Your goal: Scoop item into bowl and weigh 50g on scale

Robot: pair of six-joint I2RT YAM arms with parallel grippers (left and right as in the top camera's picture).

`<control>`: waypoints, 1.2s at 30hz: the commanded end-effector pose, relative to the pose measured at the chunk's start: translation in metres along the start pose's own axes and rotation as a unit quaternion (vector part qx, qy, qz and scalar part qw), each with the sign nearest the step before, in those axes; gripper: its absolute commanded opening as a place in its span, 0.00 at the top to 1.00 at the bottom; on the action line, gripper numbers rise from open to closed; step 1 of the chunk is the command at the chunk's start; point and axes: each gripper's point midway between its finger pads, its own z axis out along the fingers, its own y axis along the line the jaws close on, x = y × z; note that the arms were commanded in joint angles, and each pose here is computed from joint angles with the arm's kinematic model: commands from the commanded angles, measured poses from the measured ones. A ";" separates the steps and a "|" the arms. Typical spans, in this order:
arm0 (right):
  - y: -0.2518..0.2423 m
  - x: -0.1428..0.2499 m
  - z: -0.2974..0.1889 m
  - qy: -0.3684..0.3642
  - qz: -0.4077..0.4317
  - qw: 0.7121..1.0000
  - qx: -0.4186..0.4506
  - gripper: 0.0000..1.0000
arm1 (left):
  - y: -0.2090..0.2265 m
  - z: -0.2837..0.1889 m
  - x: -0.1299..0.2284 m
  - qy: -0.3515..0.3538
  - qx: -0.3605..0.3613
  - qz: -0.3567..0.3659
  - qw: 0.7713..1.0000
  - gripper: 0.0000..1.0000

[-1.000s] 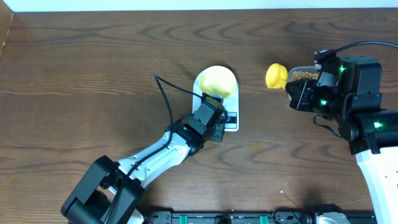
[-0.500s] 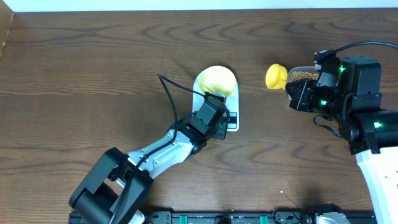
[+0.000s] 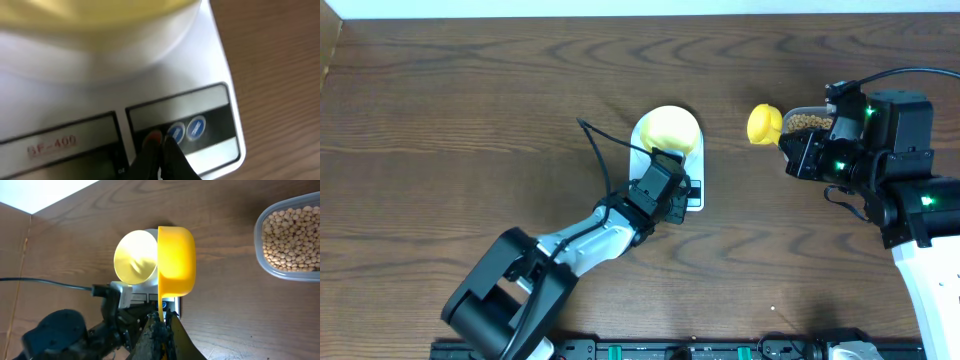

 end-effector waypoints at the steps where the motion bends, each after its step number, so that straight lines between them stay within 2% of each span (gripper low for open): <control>1: 0.005 -0.007 -0.008 -0.013 -0.011 1.000 -0.005 0.99 | 0.007 0.006 0.007 0.010 -0.013 0.005 1.000 0.93; 6: 0.005 -0.007 -0.008 -0.013 -0.011 1.000 -0.005 0.99 | 0.019 0.005 0.002 -0.005 -0.046 0.008 0.999 0.93; 20: 0.005 -0.007 -0.008 -0.013 -0.011 1.000 -0.005 0.99 | 0.022 0.006 0.008 0.008 -0.052 0.016 0.998 0.93; 30: 0.005 -0.007 -0.008 -0.013 -0.011 1.000 -0.005 0.99 | 0.040 0.015 0.043 0.071 -0.087 0.020 0.994 0.93; 36: 0.005 -0.007 -0.008 -0.013 -0.011 1.000 -0.005 0.99 | 0.047 0.013 0.048 0.081 -0.103 0.022 0.991 0.93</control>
